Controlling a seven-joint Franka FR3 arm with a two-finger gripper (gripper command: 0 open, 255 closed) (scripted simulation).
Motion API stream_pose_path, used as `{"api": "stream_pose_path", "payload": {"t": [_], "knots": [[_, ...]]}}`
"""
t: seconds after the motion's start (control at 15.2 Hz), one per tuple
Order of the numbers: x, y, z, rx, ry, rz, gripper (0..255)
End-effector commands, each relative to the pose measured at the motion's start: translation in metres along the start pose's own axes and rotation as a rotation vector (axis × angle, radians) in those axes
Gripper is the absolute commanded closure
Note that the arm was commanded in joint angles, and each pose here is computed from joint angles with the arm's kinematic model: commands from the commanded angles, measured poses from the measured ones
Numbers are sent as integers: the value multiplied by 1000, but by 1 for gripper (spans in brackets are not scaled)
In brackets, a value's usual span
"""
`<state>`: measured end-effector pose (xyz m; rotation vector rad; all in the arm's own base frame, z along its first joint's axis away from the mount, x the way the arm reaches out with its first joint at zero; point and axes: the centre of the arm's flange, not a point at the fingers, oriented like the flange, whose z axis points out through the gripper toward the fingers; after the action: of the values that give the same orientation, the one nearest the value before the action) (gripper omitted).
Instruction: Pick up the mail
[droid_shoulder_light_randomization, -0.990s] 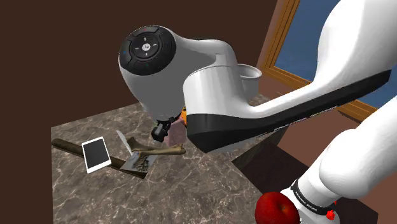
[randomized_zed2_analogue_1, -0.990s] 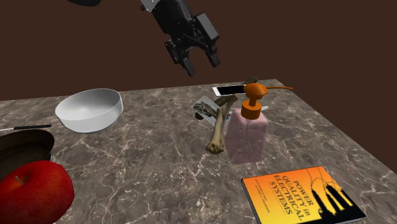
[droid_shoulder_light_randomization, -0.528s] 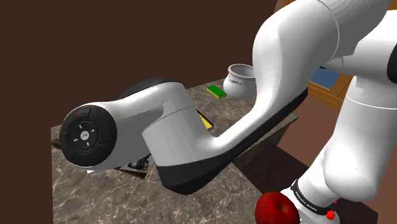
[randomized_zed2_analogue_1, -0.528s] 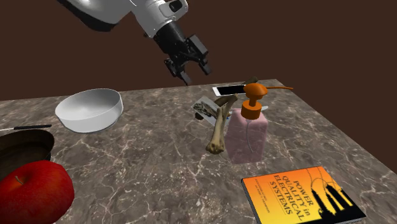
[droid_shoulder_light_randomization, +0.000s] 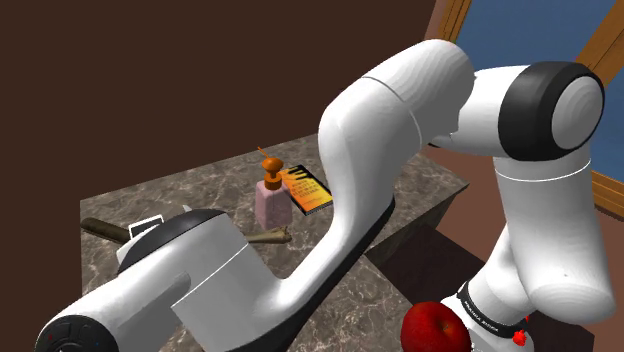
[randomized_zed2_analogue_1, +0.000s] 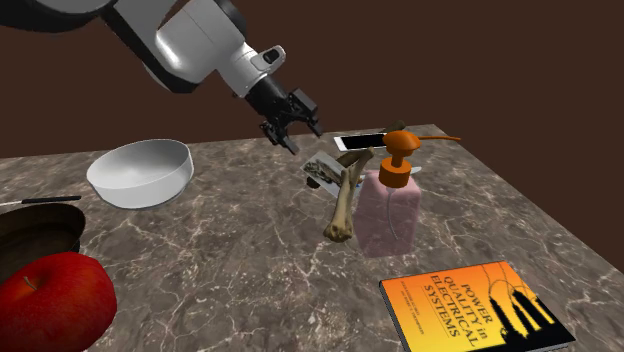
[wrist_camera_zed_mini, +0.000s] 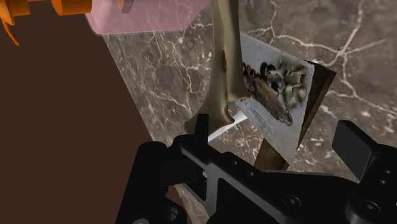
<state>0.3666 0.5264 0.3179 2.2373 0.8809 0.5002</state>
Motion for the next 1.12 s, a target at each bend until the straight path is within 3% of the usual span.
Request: {"api": "stream_pose_path", "payload": {"t": [0.0,0.46,0.53,1.06], "knots": [[1,-10,7,-7,2,-6,0],[-2,-30,27,-7,2,-6,0],[-2,-30,27,-7,2,-6,255],[-2,-30,27,-7,2,-6,255]]}}
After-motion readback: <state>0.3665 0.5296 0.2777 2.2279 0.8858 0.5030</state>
